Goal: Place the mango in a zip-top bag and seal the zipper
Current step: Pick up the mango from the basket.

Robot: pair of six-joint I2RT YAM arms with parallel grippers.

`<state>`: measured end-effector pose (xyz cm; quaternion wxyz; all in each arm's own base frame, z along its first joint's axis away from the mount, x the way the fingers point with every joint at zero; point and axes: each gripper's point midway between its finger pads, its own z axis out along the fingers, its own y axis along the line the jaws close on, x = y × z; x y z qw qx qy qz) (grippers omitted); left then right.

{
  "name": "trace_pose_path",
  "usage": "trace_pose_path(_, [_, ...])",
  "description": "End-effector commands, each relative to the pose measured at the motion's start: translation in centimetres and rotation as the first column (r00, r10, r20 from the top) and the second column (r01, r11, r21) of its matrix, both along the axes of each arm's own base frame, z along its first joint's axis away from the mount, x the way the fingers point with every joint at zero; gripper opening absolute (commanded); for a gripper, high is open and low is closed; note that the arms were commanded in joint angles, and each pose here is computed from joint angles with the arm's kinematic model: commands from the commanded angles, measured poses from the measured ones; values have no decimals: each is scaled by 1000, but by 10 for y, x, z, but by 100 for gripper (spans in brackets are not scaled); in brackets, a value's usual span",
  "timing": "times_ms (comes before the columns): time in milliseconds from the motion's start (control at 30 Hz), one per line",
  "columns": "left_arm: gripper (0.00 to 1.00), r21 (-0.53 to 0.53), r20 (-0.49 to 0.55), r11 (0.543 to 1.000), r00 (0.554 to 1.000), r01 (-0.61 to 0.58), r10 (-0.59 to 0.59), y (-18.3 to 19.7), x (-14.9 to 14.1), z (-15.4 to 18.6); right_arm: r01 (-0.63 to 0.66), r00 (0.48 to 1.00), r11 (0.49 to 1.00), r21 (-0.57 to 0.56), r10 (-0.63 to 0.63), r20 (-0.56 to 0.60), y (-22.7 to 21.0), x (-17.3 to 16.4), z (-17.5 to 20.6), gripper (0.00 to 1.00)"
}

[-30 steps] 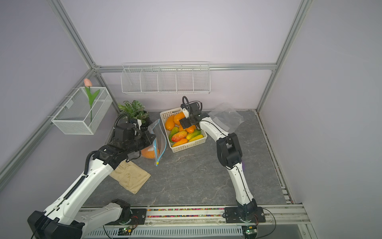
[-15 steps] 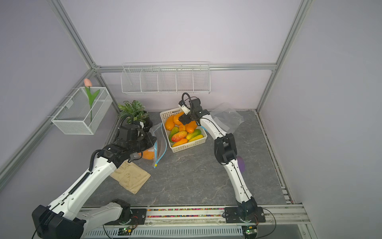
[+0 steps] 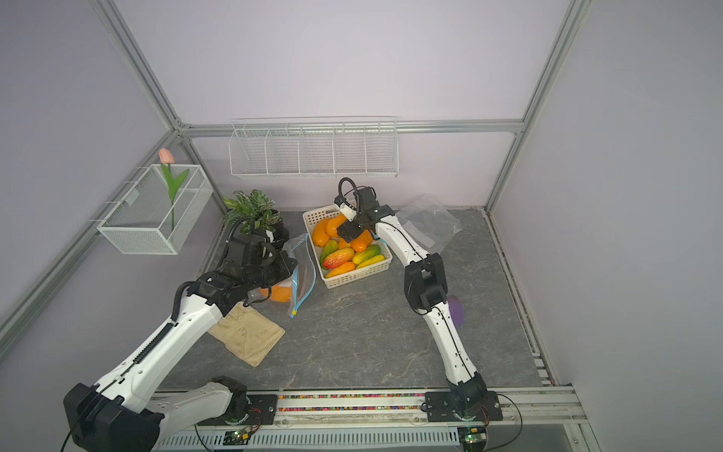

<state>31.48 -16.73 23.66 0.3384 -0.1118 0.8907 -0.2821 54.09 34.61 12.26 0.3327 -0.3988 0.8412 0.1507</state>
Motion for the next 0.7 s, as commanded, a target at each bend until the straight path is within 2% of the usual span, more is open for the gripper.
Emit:
trace_pose_path(0, [0,13,14,1000,1000,-15,15,3,4,2,178,978,984,5,-177,-112,-18,-24,18,95])
trace_pose_path(133, [0,11,13,1000,1000,-16,15,3,5,0,326,936,945,27,-319,-146,-31,-38,25,95])
trace_pose_path(200, [0,8,9,1000,1000,-9,9,2,5,-1,430,892,903,-16,-428,-146,-49,-39,19,96])
trace_pose_path(267, [0,8,5,1000,1000,-7,7,1,4,-3,498,847,866,-35,-495,-192,-58,-42,10,96])
trace_pose_path(333, [0,8,4,1000,1000,-10,10,2,4,-4,543,809,839,-38,-535,-245,-57,-45,1,95])
trace_pose_path(433, [0,2,3,1000,1000,-9,9,1,4,-6,556,785,831,-8,-528,-325,-41,-51,-10,95])
trace_pose_path(567, [0,-11,-3,1000,1000,-9,9,0,3,-6,585,761,810,-30,-562,-326,-34,-47,-26,94])
trace_pose_path(667, [0,-22,-3,1000,1000,-7,7,-1,3,-5,630,726,772,-87,-624,-289,-45,-39,-38,94])
